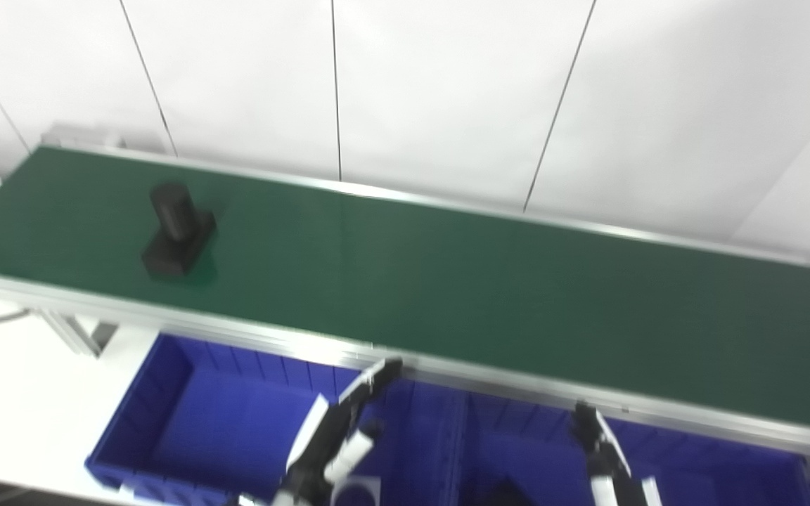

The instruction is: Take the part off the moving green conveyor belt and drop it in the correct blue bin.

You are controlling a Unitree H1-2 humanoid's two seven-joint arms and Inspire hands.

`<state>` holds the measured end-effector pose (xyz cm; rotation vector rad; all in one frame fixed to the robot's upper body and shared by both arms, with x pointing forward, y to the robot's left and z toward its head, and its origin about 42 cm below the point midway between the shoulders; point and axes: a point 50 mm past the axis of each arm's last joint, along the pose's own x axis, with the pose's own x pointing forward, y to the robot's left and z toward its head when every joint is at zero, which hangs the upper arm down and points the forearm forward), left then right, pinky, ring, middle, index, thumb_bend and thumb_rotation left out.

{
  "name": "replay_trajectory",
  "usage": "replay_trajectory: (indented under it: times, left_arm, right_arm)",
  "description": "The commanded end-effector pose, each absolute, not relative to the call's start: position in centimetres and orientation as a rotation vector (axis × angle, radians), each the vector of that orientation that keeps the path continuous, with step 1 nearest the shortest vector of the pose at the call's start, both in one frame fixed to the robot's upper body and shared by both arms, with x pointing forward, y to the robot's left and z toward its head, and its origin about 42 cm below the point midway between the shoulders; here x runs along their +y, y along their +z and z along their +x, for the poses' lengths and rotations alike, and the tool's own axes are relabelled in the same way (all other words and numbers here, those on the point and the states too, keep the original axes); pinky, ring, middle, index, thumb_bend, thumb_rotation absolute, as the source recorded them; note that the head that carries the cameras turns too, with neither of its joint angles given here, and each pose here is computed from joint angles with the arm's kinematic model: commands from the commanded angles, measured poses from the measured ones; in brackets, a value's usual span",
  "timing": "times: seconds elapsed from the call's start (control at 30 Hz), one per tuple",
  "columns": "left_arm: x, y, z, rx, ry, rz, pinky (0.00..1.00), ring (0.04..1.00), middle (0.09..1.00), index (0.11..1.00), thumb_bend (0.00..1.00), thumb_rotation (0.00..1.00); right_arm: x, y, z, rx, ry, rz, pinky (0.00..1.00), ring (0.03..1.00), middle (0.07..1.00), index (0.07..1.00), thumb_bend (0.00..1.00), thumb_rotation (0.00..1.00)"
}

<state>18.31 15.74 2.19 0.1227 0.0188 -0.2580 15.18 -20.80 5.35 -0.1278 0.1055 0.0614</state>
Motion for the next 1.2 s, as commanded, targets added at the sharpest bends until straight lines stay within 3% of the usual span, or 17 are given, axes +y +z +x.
replay_trajectory:
  times: [0.0,1.17]
  left_arm:
    - [15.5,3.02,19.06,-0.057,-0.249,0.108,0.92,0.91,0.894,0.883,0.68,1.0]
    - [15.56,2.28,19.44,-0.068,-0.193,0.091,0.9,0.879,0.861,0.843,0.72,1.0]
  right_arm:
    - [-20.73,6.09,15.42,0.025,0.068,-0.121,0.99,0.934,0.928,0.921,0.6,1.0]
    - [-20.72,5.35,15.79,0.018,0.065,-0.123,0.98,0.94,0.924,0.92,0.57,1.0]
